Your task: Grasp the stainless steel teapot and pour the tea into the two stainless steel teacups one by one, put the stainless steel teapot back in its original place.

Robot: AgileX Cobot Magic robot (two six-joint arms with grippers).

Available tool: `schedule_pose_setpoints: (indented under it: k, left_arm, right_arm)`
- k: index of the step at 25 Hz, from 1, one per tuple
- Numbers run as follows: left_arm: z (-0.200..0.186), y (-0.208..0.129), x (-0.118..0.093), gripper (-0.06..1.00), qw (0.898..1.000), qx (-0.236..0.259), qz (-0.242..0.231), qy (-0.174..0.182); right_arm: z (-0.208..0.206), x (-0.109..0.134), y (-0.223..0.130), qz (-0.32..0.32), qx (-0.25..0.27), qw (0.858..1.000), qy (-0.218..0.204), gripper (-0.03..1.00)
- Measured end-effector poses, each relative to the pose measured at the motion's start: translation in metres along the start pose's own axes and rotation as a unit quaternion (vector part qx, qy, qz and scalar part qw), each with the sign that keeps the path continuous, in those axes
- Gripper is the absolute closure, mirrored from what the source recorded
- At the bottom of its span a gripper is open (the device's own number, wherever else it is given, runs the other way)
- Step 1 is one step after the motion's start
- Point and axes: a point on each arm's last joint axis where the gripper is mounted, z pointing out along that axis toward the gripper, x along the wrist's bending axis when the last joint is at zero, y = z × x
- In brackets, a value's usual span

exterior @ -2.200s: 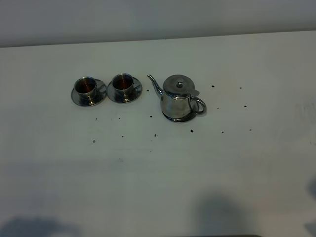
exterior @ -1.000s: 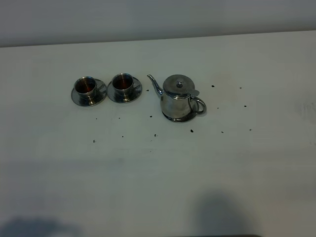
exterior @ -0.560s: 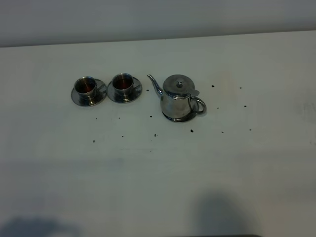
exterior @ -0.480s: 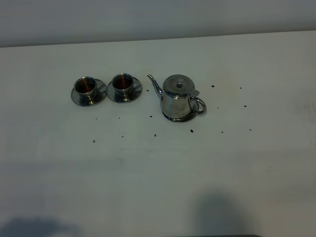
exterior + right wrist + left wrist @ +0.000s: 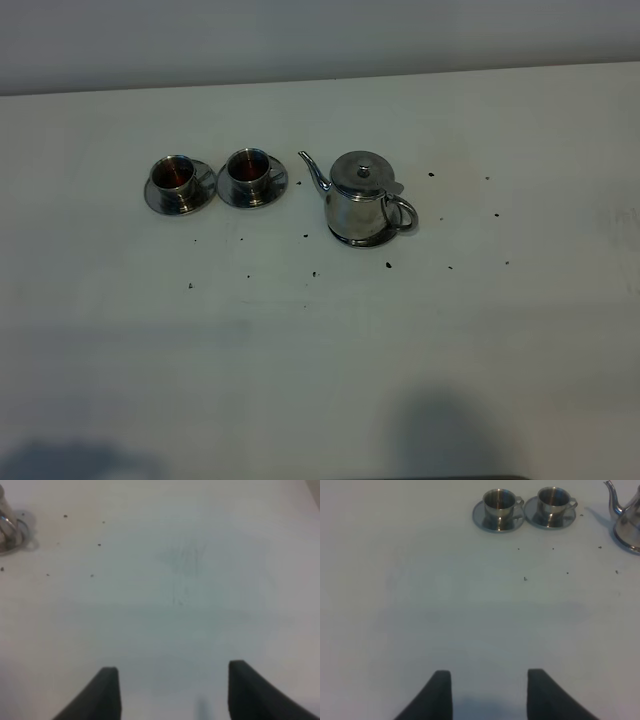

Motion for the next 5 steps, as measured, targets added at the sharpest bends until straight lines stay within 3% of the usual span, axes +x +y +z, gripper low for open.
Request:
schedule_pose_setpoints:
  k: [5]
  left_arm:
    - [0.0000,0.0000,0.0000,0.56,1.000,0.000,0.000,0.000]
  right_arm:
    - [0.0000,0.0001,0.0001,0.000,0.000,1.000,0.000,0.50]
